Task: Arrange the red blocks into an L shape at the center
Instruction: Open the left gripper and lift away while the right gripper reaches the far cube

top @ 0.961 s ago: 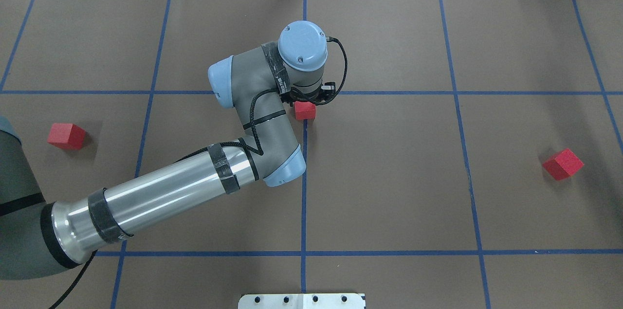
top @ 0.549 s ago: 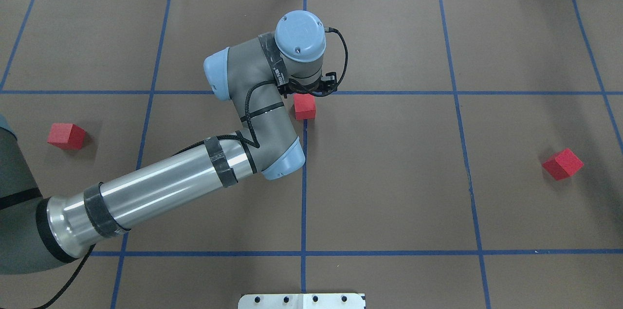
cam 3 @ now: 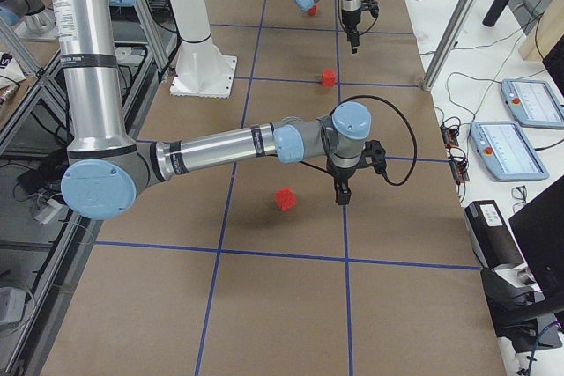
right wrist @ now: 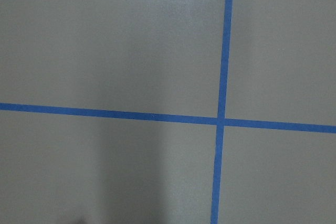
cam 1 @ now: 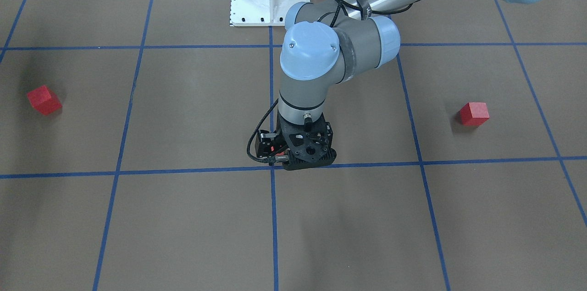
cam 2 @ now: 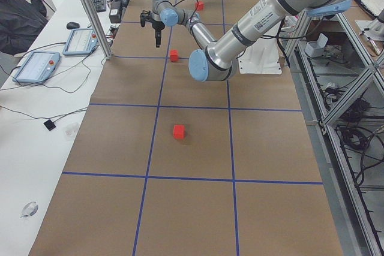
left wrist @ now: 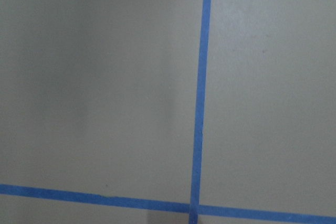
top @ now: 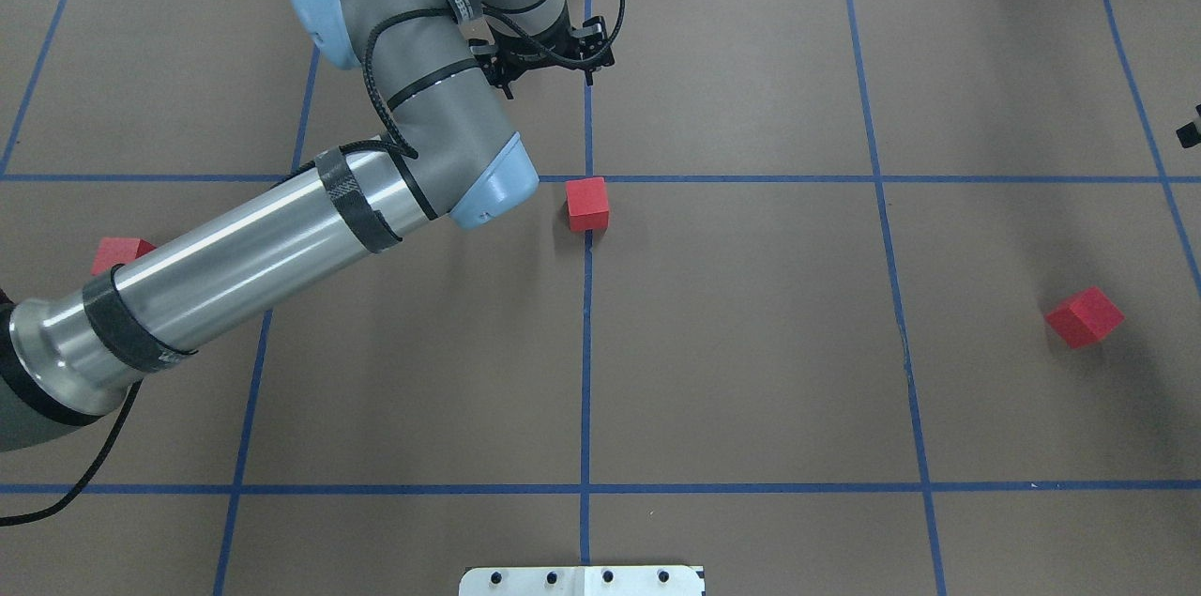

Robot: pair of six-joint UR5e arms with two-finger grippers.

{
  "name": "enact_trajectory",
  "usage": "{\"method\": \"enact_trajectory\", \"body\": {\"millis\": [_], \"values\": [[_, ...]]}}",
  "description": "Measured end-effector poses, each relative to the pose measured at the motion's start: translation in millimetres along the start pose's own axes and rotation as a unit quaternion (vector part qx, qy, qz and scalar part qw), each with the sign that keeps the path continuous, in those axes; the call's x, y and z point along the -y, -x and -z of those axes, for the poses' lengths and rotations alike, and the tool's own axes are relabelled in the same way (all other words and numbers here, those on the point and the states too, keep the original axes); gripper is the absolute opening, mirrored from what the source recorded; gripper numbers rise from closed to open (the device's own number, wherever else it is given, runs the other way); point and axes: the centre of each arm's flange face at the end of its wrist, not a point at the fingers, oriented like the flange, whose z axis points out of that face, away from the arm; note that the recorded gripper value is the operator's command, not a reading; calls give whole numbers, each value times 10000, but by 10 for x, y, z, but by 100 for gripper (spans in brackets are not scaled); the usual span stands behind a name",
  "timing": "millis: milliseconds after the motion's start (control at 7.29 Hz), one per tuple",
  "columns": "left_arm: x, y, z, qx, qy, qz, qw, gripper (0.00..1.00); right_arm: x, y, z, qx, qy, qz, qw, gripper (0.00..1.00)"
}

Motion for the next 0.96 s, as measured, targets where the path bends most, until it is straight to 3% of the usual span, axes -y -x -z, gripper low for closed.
{"method": "enact_trajectory", "body": {"millis": [275,686,961], "values": [[120,63,99,-18,-63,59,10000,99,-284,453,-183,103,86,418,9990,99],[157,84,120,-12,-104,75,9999,99,-1064,269,-686,68,-324,1399,9896,99],[141,122,61,22,-86,80,9999,99,-1245,255,-960,101,-189,1621,9865,99]]}}
